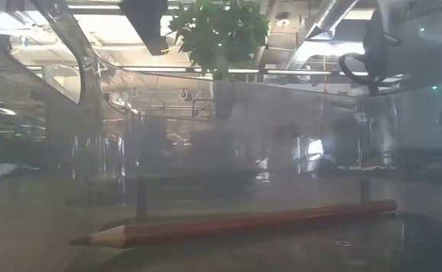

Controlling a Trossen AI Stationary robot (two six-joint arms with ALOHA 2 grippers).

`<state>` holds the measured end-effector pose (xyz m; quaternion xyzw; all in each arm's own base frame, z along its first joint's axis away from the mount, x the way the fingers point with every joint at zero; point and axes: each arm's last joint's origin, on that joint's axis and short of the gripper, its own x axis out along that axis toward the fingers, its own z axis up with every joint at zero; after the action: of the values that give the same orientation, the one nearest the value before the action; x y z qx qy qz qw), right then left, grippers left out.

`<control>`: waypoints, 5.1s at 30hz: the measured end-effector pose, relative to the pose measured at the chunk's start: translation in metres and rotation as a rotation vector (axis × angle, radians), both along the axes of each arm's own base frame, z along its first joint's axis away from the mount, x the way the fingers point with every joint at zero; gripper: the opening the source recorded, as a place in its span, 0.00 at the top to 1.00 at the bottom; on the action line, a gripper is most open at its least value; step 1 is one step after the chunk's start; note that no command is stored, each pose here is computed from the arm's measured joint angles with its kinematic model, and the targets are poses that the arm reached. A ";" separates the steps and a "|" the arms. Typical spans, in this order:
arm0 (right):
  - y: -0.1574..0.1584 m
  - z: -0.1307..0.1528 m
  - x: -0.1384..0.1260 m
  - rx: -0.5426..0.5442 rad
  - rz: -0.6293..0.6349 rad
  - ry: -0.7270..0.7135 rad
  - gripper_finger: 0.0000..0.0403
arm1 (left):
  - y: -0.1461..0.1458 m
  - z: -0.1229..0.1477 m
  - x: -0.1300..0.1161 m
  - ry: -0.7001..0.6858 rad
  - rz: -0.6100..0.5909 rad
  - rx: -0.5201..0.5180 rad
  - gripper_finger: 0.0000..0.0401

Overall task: Sort pens & pencils
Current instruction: Put the green pencil into the black bin

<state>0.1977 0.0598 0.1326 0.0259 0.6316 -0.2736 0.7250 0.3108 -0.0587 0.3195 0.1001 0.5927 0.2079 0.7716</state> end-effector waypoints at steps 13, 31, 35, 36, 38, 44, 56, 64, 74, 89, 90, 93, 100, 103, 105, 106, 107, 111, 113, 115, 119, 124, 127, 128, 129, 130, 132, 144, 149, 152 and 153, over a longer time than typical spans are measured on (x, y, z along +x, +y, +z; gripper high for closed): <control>-0.035 0.000 0.015 0.005 0.071 0.017 0.85 | 0.064 -0.056 -0.062 -0.176 -0.010 -0.315 0.57; -0.079 0.017 0.053 -0.023 0.093 -0.214 0.85 | 0.071 -0.120 -0.077 -0.096 -0.141 -0.358 0.57; -0.079 0.017 0.053 -0.023 0.090 -0.214 0.85 | 0.072 -0.120 -0.077 -0.078 -0.182 -0.320 0.57; -0.079 0.017 0.053 -0.022 0.090 -0.214 0.85 | 0.072 -0.120 -0.077 -0.074 -0.191 -0.306 0.57; -0.079 0.017 0.053 -0.022 0.090 -0.214 0.85 | 0.073 -0.120 -0.077 -0.065 -0.198 -0.275 0.57; -0.079 0.017 0.053 -0.020 0.092 -0.214 0.85 | 0.073 -0.119 -0.076 -0.100 -0.108 -0.281 0.57; -0.079 0.017 0.055 -0.022 0.092 -0.228 0.85 | 0.071 -0.127 -0.076 0.120 -0.605 -0.146 0.59; -0.079 0.018 0.055 -0.022 0.092 -0.233 0.85 | 0.072 -0.149 -0.069 0.298 -0.829 -0.119 0.65; -0.079 0.018 0.055 -0.022 0.091 -0.236 0.85 | 0.072 -0.161 -0.053 0.363 -0.889 -0.082 0.72; -0.079 0.018 0.055 -0.022 0.091 -0.236 0.85 | 0.062 -0.159 -0.046 0.426 -1.105 0.032 0.72; -0.079 0.018 0.055 -0.022 0.091 -0.236 0.85 | 0.061 -0.159 -0.046 0.427 -1.109 0.033 0.72; -0.079 0.018 0.055 -0.022 0.091 -0.236 0.85 | 0.058 -0.159 -0.046 0.427 -1.120 0.036 0.72; -0.079 0.018 0.055 -0.022 0.091 -0.236 0.85 | 0.055 -0.160 -0.049 0.436 -1.084 0.025 0.71; -0.079 0.018 0.055 -0.022 0.091 -0.236 0.85 | 0.055 -0.161 -0.052 0.476 -1.116 0.010 0.70; -0.079 0.018 0.055 -0.022 0.091 -0.237 0.85 | 0.055 -0.161 -0.052 0.479 -1.144 0.017 0.70; -0.079 0.018 0.055 -0.022 0.090 -0.238 0.85 | 0.055 -0.161 -0.052 0.483 -1.160 0.022 0.70; -0.079 0.018 0.056 -0.022 0.090 -0.239 0.85 | 0.055 -0.161 -0.052 0.489 -1.176 0.025 0.70; -0.079 0.018 0.056 -0.022 0.090 -0.243 0.85 | 0.055 -0.161 -0.052 0.499 -1.227 0.036 0.70; -0.079 0.018 0.056 -0.022 0.090 -0.248 0.85 | 0.054 -0.161 -0.051 0.498 -1.248 0.042 0.70; -0.079 0.018 0.057 -0.023 0.090 -0.251 0.85 | 0.054 -0.161 -0.050 0.497 -1.263 0.050 0.70; -0.079 0.018 0.057 -0.023 0.090 -0.260 0.85 | 0.054 -0.169 -0.047 0.518 -1.265 0.036 0.70; -0.079 0.019 0.058 -0.023 0.091 -0.267 0.85 | 0.053 -0.188 -0.044 0.601 -1.270 -0.001 0.70; -0.079 0.019 0.058 -0.023 0.091 -0.267 0.85 | 0.053 -0.195 -0.042 0.640 -1.294 -0.015 0.70; -0.079 0.019 0.058 -0.023 0.091 -0.267 0.85 | 0.053 -0.195 -0.042 0.643 -1.306 -0.014 0.70; -0.079 0.019 0.058 -0.023 0.091 -0.267 0.85 | 0.053 -0.196 -0.042 0.642 -1.319 -0.017 0.70; -0.079 0.019 0.058 -0.023 0.091 -0.267 0.85 | 0.053 -0.196 -0.042 0.637 -1.325 -0.020 0.70; -0.079 0.019 0.058 -0.024 0.091 -0.269 0.85 | 0.053 -0.194 -0.041 0.626 -1.319 -0.027 0.70; -0.079 0.019 0.059 -0.025 0.092 -0.282 0.85 | 0.052 -0.194 -0.041 0.574 -1.208 -0.118 0.70; -0.079 0.019 0.059 -0.025 0.092 -0.282 0.85 | 0.052 -0.194 -0.041 0.569 -1.192 -0.133 0.73; -0.079 0.019 0.059 -0.025 0.092 -0.283 0.85 | 0.052 -0.194 -0.042 0.568 -1.174 -0.140 0.79; -0.079 0.019 0.059 -0.025 0.092 -0.283 0.85 | 0.052 -0.194 -0.042 0.568 -1.170 -0.142 0.81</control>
<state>0.2572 -0.0189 0.1519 0.0263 0.5202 -0.2415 0.8187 0.2686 -0.0071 0.1251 0.4061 0.6336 -0.3203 0.5753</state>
